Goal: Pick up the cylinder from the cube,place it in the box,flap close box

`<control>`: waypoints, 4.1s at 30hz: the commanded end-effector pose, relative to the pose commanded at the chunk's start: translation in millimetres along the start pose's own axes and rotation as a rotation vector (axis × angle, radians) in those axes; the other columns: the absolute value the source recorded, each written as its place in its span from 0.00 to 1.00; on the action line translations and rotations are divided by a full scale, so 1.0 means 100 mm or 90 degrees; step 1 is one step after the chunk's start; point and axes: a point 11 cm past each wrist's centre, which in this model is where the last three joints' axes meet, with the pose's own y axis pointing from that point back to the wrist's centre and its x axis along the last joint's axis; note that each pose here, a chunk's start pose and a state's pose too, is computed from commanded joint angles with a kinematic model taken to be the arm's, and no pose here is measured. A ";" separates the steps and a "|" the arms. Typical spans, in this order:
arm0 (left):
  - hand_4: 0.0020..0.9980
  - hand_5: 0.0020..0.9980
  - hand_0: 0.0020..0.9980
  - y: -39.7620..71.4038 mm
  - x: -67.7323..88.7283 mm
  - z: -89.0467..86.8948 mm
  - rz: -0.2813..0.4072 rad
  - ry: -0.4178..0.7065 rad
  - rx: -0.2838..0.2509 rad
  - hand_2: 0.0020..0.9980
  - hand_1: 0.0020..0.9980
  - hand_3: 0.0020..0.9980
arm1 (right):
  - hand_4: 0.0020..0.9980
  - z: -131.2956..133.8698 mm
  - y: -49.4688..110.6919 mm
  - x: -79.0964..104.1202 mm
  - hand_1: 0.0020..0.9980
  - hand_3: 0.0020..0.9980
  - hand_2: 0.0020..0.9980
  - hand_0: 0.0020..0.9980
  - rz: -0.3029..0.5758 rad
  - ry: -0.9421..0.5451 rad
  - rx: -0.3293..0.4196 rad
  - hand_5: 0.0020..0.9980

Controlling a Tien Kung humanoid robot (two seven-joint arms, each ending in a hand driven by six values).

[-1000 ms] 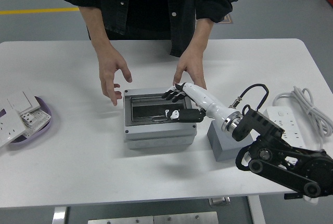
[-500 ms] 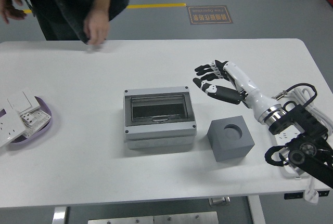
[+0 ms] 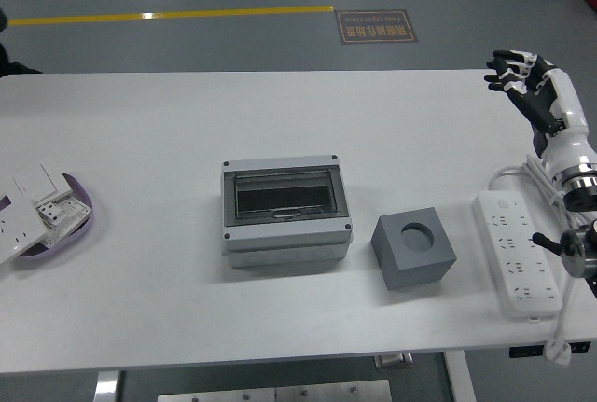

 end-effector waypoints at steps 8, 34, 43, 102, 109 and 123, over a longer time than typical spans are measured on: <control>0.70 0.23 0.60 0.00 -0.02 -0.05 -0.002 0.004 0.005 0.62 0.62 0.64 | 0.80 0.02 0.00 0.13 0.68 0.69 0.67 0.78 0.044 -0.012 0.022 0.15; 0.69 0.23 0.60 0.00 -0.08 -0.04 -0.009 0.006 0.000 0.62 0.62 0.64 | 0.73 -0.07 0.11 0.14 0.67 0.75 0.68 0.73 0.057 -0.046 0.041 0.01; 0.69 0.23 0.60 0.00 -0.03 0.06 -0.004 0.005 -0.012 0.62 0.62 0.64 | 0.73 -0.11 0.12 0.20 0.66 0.72 0.67 0.73 0.067 -0.052 0.049 0.02; 0.69 0.23 0.60 0.01 0.14 0.22 0.009 -0.009 -0.026 0.62 0.62 0.64 | 0.73 -0.25 0.37 0.76 0.61 0.62 0.60 0.71 0.199 -0.050 0.103 0.13; 0.69 0.22 0.60 0.01 0.15 0.17 0.010 -0.002 -0.021 0.62 0.62 0.64 | 0.72 -0.23 0.27 0.55 0.61 0.62 0.60 0.72 0.161 -0.049 0.095 0.14; 0.69 0.23 0.60 0.01 0.11 0.21 0.007 -0.001 -0.024 0.62 0.62 0.64 | 0.72 -0.17 0.23 0.42 0.60 0.62 0.60 0.71 0.142 -0.062 0.085 0.14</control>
